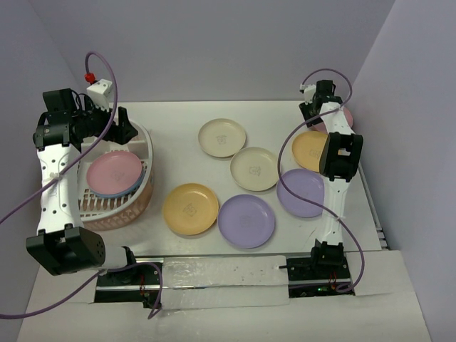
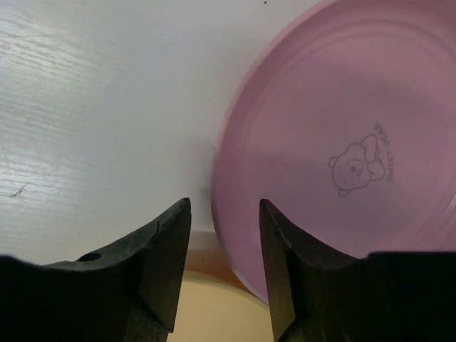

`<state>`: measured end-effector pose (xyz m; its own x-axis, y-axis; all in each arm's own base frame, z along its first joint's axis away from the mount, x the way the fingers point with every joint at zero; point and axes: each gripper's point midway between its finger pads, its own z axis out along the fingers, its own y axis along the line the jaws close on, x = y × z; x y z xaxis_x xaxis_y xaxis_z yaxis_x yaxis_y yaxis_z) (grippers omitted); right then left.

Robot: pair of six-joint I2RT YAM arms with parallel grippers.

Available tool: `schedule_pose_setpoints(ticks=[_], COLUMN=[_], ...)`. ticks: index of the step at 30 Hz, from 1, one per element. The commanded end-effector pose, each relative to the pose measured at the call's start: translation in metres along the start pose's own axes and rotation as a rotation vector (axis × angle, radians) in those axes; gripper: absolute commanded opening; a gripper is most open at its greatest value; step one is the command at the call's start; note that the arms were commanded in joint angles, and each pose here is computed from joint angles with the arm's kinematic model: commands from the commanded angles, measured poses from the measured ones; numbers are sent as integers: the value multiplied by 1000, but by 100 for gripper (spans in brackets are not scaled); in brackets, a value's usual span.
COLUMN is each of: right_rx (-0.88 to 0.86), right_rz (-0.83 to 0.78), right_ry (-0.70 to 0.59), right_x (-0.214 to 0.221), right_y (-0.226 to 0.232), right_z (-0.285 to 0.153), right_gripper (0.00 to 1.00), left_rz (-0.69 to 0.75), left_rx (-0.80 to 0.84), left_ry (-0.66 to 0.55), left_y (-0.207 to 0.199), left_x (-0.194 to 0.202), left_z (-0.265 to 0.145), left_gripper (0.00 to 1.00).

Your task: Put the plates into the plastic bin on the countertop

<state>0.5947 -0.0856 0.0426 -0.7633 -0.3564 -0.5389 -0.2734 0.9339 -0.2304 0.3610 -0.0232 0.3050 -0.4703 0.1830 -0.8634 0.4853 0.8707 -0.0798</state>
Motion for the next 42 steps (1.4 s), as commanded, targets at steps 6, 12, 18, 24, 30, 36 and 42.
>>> schedule_pose_setpoints(ticks=[6, 12, 18, 24, 30, 36, 42], right_rx=[29, 29, 102, 227, 225, 94, -140], right_rz=[-44, -50, -105, -280, -467, -684, -970], right_ry=[-38, -60, -149, -256, -397, -480, -508], right_x=[-12, -19, -56, -108, -154, -140, -66], right_y=[-11, -13, -26, -26, 34, 122, 252], right_z=[9, 3, -26, -80, -160, -221, -256], right_gripper=[43, 4, 0, 0, 0, 0, 0], left_rz=[39, 35, 7, -21, -44, -115, -172], left_rx=[-34, -39, -76, -133, -128, -120, -21], left_ry=[-32, -41, -65, -121, -169, -235, -271], left_y=[-1, -2, 1, 2, -2, 3, -4], left_x=[-13, -13, -13, -13, -30, -67, -107], left_z=[-13, -15, -16, -21, -28, -30, -30], left_gripper=[97, 97, 97, 99, 99, 99, 97])
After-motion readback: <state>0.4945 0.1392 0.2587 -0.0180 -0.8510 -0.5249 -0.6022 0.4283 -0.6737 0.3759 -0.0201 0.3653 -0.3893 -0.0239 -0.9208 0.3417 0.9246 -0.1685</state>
